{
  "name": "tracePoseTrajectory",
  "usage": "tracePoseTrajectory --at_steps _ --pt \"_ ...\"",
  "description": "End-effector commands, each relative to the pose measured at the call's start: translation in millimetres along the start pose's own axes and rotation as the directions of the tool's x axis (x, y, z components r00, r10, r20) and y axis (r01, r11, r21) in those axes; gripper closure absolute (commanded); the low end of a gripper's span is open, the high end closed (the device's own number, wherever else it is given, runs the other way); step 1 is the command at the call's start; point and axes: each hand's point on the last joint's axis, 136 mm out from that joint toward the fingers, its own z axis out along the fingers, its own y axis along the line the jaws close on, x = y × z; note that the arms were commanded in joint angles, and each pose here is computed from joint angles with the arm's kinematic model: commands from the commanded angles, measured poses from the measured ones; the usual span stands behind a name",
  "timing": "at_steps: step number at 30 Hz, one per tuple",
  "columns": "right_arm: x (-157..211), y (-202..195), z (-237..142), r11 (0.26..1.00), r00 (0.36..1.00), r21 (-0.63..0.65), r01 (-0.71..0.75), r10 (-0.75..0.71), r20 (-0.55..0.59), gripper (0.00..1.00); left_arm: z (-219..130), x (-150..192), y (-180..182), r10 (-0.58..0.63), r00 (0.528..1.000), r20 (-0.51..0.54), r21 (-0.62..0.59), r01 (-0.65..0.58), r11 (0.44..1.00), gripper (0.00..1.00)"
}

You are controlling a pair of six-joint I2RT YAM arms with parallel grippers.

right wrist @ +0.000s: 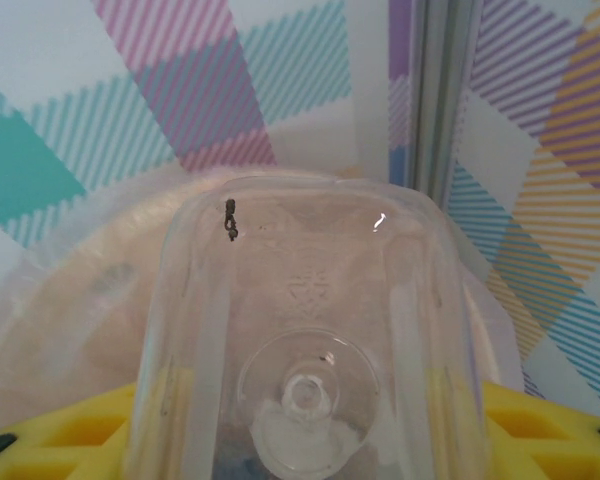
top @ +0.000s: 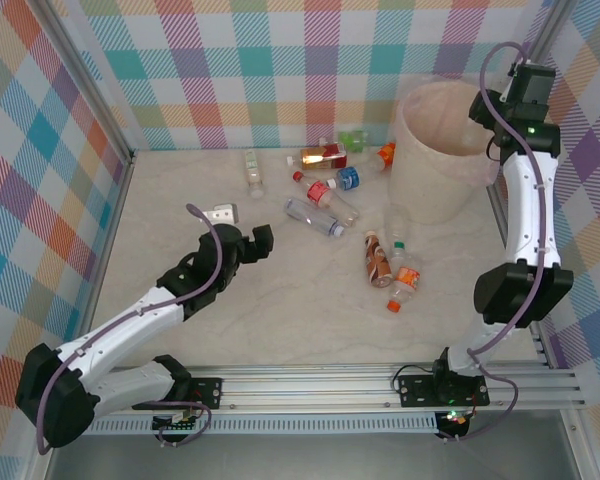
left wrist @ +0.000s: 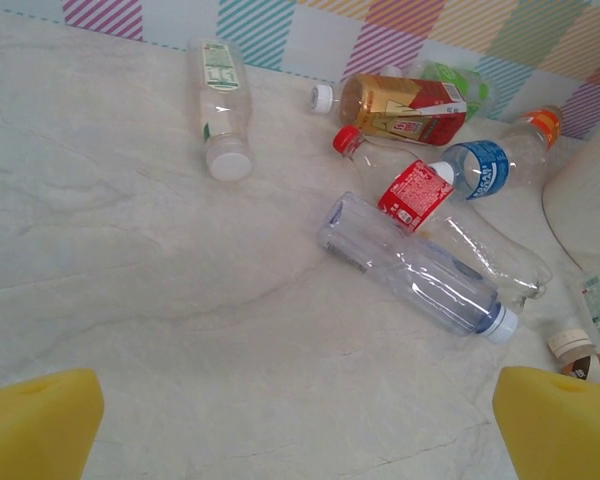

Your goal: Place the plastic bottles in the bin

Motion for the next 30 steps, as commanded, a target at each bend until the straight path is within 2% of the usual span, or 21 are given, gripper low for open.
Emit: tracePoseTrajectory --at_steps 1,11,14,18,21,24,30 --pt "11 -3 2 0.999 0.997 -0.008 0.035 -0.036 -0.065 0.63 -5 -7 6 -0.048 0.998 0.041 0.000 0.048 0.999 0.00" --pt "42 12 38 0.992 0.974 -0.120 0.042 -0.067 -0.217 0.56 1 -3 12 -0.070 0.997 0.025 -0.022 0.070 0.997 0.00" --pt "44 14 46 0.991 0.969 -0.126 0.038 -0.067 -0.236 0.46 4 -2 12 -0.071 0.997 0.016 -0.022 0.071 0.997 0.00" --pt "39 -11 52 0.999 0.972 0.023 0.032 -0.026 -0.232 0.31 6 -1 11 -0.071 0.997 0.009 -0.024 0.071 0.997 0.00" --pt "33 -20 49 0.996 0.976 0.082 0.023 -0.005 -0.218 0.22 8 -1 12 -0.073 0.997 0.006 -0.029 0.073 0.997 0.00" --pt "27 -20 41 0.996 0.980 0.087 0.007 0.011 -0.199 0.14 9 0 12 -0.077 0.997 0.003 -0.030 0.077 0.997 0.00" --pt "20 -9 29 0.999 0.983 0.031 -0.022 0.027 -0.184 0.05 13 3 11 -0.080 0.997 -0.012 -0.030 0.080 0.996 0.00"
